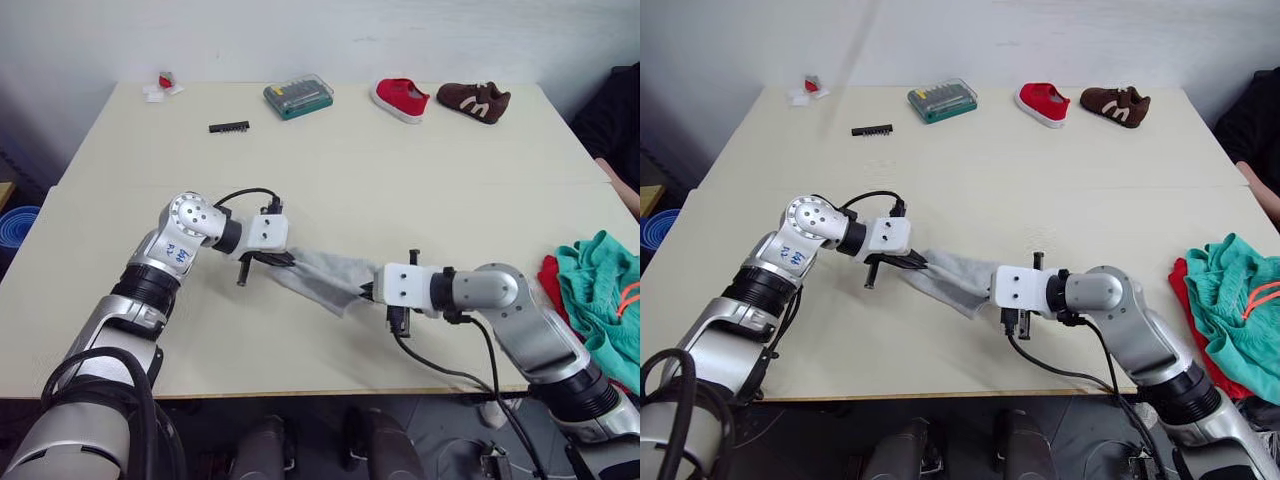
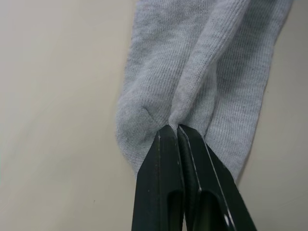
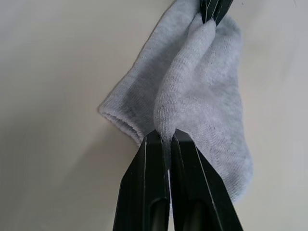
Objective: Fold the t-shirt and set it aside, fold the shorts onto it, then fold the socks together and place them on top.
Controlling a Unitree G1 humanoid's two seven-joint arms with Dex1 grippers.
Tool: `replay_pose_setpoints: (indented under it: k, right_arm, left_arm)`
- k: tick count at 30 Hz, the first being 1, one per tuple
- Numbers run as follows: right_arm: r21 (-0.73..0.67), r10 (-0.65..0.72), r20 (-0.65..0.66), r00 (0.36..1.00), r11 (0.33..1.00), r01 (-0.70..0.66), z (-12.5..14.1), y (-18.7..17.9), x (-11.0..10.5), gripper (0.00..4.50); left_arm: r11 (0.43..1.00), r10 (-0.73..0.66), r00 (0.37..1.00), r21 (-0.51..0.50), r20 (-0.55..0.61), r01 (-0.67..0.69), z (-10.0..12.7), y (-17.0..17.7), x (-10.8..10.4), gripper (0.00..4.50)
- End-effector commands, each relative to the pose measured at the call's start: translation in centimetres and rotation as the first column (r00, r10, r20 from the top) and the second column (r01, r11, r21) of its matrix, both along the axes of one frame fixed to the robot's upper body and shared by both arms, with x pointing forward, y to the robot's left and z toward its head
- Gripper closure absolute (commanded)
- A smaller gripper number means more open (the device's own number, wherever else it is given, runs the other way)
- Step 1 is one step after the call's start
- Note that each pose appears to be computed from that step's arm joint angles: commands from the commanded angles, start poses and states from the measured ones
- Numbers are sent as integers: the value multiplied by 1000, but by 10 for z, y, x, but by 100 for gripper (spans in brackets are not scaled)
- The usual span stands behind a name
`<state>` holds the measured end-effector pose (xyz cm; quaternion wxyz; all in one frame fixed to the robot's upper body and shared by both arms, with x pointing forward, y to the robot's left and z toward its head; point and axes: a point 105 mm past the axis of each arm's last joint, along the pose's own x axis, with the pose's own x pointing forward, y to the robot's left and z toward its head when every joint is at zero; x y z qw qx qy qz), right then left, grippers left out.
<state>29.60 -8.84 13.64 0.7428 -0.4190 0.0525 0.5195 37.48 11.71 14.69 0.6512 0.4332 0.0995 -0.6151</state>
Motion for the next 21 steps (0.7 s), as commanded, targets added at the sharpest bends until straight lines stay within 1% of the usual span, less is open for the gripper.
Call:
replay_pose_setpoints:
  k: [1,7,11,13,16,18,21]
  right_arm:
    - [29,6,5,1000,1000,-6,3,9,-9,445]
    - [38,-9,2,1000,999,9,3,9,-12,445]
    - [59,2,-16,1000,998,-1,6,11,-15,445]
    - [52,10,-15,1000,999,-9,4,11,-15,445]
    - [60,1,-36,999,998,1,4,9,-14,450]
    - [84,-4,-74,997,996,11,4,9,-15,450]
    - [113,-3,-121,993,994,16,4,8,-19,377]
  left_arm:
    - [998,-54,999,15,10,53,11,6,-2,450]
    - [998,-47,999,-47,8,47,26,6,2,450]
    - [997,-47,999,-68,7,47,30,5,2,450]
    - [995,-41,999,-88,-23,39,29,5,0,450]
    - [992,-63,993,-119,-99,51,34,9,-10,383]
    - [991,-77,987,-121,-140,61,36,15,-18,323]
    - [992,-64,984,-114,-165,45,37,23,-23,225]
